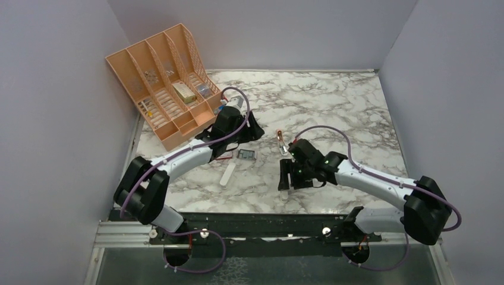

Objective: Load the staples into the stapler

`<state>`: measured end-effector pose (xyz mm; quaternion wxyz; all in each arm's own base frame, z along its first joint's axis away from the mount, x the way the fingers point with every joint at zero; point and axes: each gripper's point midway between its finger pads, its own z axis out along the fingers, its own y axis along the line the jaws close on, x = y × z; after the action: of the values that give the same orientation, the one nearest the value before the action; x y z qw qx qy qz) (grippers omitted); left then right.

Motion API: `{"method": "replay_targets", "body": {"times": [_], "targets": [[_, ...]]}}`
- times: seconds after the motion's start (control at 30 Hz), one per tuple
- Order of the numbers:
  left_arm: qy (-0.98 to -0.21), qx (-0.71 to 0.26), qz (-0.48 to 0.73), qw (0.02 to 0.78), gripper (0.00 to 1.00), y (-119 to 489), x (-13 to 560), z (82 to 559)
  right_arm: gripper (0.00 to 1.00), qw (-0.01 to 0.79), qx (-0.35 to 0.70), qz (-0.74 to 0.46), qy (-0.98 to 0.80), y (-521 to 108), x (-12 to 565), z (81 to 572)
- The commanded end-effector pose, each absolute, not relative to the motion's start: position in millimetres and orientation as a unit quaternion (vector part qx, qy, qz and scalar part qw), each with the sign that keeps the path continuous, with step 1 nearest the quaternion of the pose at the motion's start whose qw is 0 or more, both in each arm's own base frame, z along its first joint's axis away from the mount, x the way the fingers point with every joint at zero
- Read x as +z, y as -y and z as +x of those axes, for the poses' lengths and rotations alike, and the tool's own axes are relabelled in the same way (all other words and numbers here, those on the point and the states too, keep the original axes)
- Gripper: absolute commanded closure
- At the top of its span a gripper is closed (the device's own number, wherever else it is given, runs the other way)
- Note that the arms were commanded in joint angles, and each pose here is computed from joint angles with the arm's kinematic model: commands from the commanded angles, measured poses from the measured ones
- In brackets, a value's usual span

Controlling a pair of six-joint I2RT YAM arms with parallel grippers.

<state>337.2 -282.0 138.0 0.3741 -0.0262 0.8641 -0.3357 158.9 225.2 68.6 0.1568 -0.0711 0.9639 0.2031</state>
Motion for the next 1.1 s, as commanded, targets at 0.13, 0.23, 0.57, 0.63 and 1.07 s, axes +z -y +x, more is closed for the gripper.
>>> {"method": "replay_targets", "body": {"times": [0.13,0.23,0.57,0.63,1.07], "targets": [[-0.873,-0.289,-0.034,0.391,0.33,261,125,337,0.34,0.086,0.195,-0.067,-0.975,-221,55,122],[-0.874,-0.298,-0.036,0.381,0.33,264,118,333,0.38,0.074,0.192,-0.072,-0.976,-224,49,120],[-0.874,-0.317,-0.022,0.367,0.33,269,111,327,0.66,0.074,0.159,-0.08,-0.981,-224,39,129],[-0.873,-0.328,-0.02,0.36,0.33,268,110,328,0.73,0.074,0.147,-0.082,-0.983,-221,39,131],[-0.867,-0.355,-0.011,0.348,0.33,270,109,325,0.76,0.167,0.06,-0.041,-0.983,-200,51,180]]}}
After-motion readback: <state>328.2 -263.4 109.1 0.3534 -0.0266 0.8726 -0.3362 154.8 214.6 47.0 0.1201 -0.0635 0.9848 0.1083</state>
